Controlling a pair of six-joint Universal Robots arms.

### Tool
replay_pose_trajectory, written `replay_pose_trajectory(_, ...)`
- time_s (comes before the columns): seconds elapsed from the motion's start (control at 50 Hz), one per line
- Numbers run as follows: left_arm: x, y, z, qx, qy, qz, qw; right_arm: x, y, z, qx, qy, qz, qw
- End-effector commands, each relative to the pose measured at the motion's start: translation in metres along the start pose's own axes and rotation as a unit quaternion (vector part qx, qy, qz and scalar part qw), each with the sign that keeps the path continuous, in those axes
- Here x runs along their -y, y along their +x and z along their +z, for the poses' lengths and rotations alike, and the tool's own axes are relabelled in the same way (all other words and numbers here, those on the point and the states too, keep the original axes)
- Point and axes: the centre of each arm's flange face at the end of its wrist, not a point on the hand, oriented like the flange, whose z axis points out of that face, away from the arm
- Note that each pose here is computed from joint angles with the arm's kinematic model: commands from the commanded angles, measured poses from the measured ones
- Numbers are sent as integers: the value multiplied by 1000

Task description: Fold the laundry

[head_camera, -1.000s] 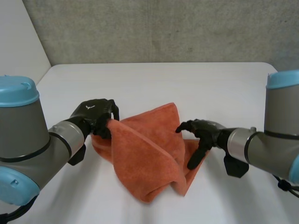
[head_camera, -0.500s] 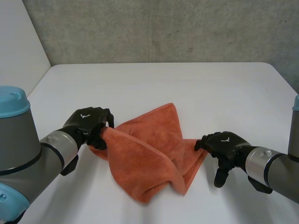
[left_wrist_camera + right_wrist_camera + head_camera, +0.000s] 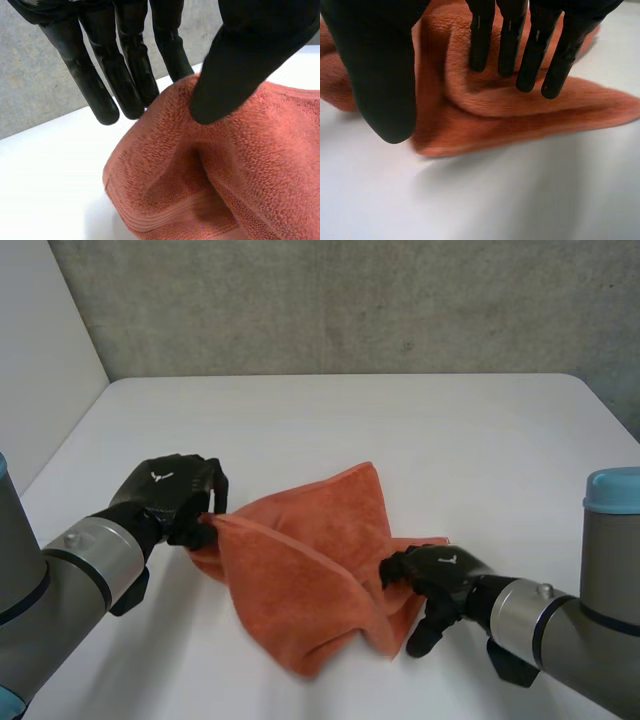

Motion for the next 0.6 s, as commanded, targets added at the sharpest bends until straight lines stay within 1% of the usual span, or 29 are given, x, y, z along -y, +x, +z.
replay_pose_trajectory(0.02,-3,-1,1,0,-2,-1,1000,-3,-17,-3,46,-18,46,998)
replay_pose_trajectory(0.3,-12,-8,19,11,9,-2,1000,-10,-25,6,62,-30,66,995)
replay_pose_trajectory(0.52,-27,-9,34,10,-7,-3,1000,-20,-36,19,76,-35,78,993)
replay_pose_trajectory(0.6,-33,-10,39,10,-10,13,1000,-24,-40,25,81,-41,84,992)
